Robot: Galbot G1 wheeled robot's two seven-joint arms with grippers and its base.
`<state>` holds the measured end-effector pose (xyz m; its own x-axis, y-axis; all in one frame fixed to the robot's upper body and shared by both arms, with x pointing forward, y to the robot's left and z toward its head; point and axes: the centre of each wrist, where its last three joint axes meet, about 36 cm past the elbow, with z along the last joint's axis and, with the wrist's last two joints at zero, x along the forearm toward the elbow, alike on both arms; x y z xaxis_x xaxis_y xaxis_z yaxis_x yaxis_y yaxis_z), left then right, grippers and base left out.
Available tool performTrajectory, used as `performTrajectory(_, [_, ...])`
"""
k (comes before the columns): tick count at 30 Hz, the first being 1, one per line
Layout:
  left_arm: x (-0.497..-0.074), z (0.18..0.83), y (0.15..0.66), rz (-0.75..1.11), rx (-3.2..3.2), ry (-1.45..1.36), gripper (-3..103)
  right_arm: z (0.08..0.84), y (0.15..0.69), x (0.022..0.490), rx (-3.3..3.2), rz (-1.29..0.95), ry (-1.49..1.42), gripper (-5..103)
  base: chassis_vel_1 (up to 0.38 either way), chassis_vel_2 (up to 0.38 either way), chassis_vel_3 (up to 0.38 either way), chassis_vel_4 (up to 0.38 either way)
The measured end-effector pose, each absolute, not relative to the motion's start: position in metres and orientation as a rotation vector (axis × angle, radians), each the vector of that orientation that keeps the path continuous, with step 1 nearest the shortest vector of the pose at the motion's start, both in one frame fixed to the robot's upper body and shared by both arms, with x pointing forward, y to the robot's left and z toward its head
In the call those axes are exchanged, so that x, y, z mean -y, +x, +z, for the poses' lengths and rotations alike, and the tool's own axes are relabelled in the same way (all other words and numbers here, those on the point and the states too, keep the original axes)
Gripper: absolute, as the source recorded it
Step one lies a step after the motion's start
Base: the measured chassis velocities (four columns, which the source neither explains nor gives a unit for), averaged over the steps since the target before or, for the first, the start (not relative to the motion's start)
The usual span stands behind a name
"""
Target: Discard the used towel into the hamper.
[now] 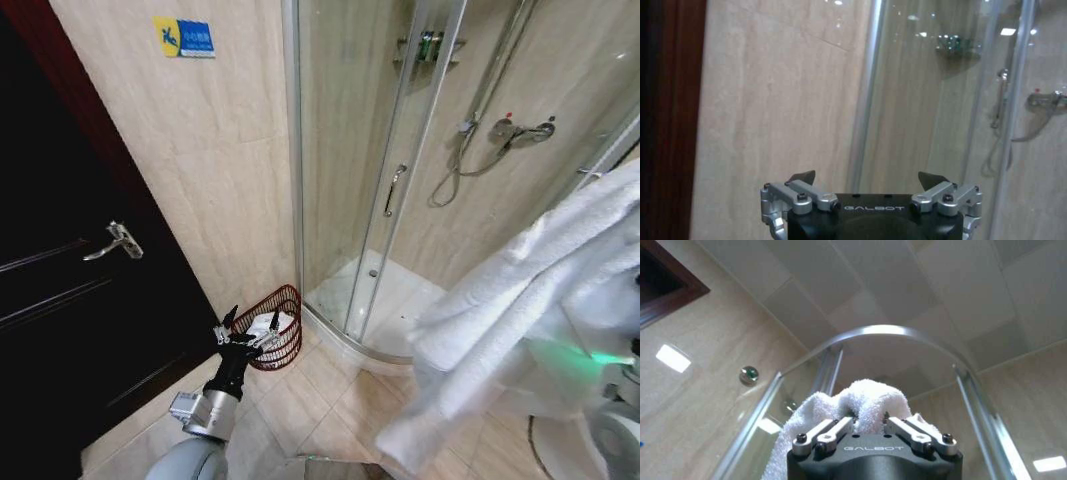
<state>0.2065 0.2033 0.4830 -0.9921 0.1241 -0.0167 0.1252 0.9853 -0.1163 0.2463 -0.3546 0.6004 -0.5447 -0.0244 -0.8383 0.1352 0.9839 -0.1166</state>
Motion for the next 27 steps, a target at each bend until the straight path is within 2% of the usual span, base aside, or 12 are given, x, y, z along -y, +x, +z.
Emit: performTrajectory(27, [-0.2033,0.4830,0.2065,-0.184,-3.121,0.196,100,0.6023,0.2475,0.3547,-2.090,-0.196,0.029,10,0.105,0.106,0.096,0.097])
